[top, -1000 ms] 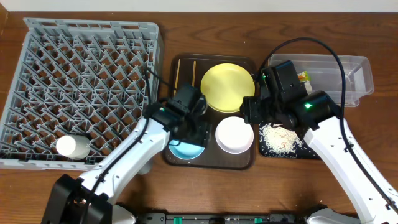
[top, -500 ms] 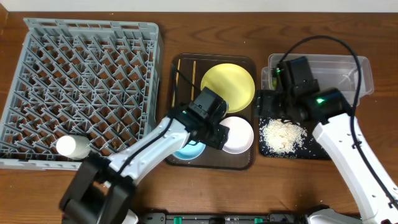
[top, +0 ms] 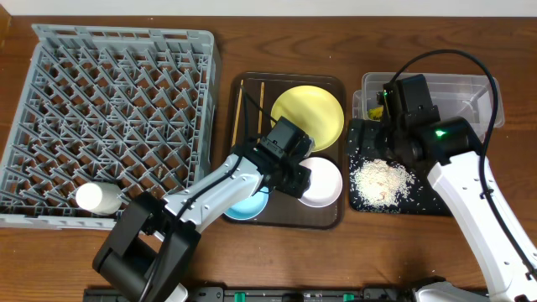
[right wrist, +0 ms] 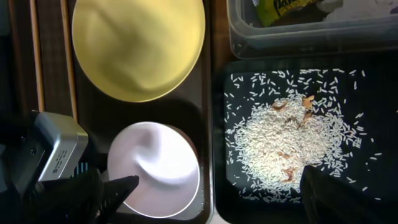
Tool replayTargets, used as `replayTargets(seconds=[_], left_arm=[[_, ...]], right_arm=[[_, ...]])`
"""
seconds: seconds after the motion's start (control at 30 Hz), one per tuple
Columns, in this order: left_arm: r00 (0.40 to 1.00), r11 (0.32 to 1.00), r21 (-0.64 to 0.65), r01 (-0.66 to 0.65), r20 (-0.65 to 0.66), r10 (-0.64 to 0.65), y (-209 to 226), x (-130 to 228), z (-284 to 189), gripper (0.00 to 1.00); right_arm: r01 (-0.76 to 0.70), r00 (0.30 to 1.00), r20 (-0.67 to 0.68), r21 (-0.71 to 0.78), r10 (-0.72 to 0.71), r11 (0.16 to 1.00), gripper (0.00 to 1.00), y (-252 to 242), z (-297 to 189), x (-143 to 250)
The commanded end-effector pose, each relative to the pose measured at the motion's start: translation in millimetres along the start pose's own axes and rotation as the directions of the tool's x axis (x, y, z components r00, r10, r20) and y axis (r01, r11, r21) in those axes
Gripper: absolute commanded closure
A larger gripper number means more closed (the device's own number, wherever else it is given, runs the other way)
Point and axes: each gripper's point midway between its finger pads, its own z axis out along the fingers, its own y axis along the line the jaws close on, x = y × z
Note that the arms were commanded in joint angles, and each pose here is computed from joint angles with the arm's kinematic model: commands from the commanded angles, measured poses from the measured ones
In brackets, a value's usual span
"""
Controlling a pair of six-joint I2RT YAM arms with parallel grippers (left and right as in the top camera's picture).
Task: Sort waste into correct bins and load items into the dishwasher
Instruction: 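Lift the white bowl and place it in the dish rack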
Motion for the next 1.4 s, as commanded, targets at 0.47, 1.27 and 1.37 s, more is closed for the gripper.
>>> replayTargets(seconds=[0.47,1.27,1.37], left_arm=[[0.996,0.996,-0.007,0.09,-0.016,-0.09,3.9,-10.5,-12.3,0.92],[0.876,-0.11,-0.869,0.482,0.478,0.057,210.7,-2.2,-360.0,0.92],[0.902,-0.186,-0.884,0.43,0.428,0.053,219.7,-8.8,-349.5,0.92]], right_arm=[[-0.006,1.0,0.003,0.009,0.006,1.0,0.01,-2.4,0.6,-3.4],[-0.007,1.0,0.008,0.016,0.007,1.0,0.01,-3.5,0.6,-4.3],[-0.007,1.0,0.007,0.016,0.007,1.0,0.01,-3.5,0.6,-4.2]])
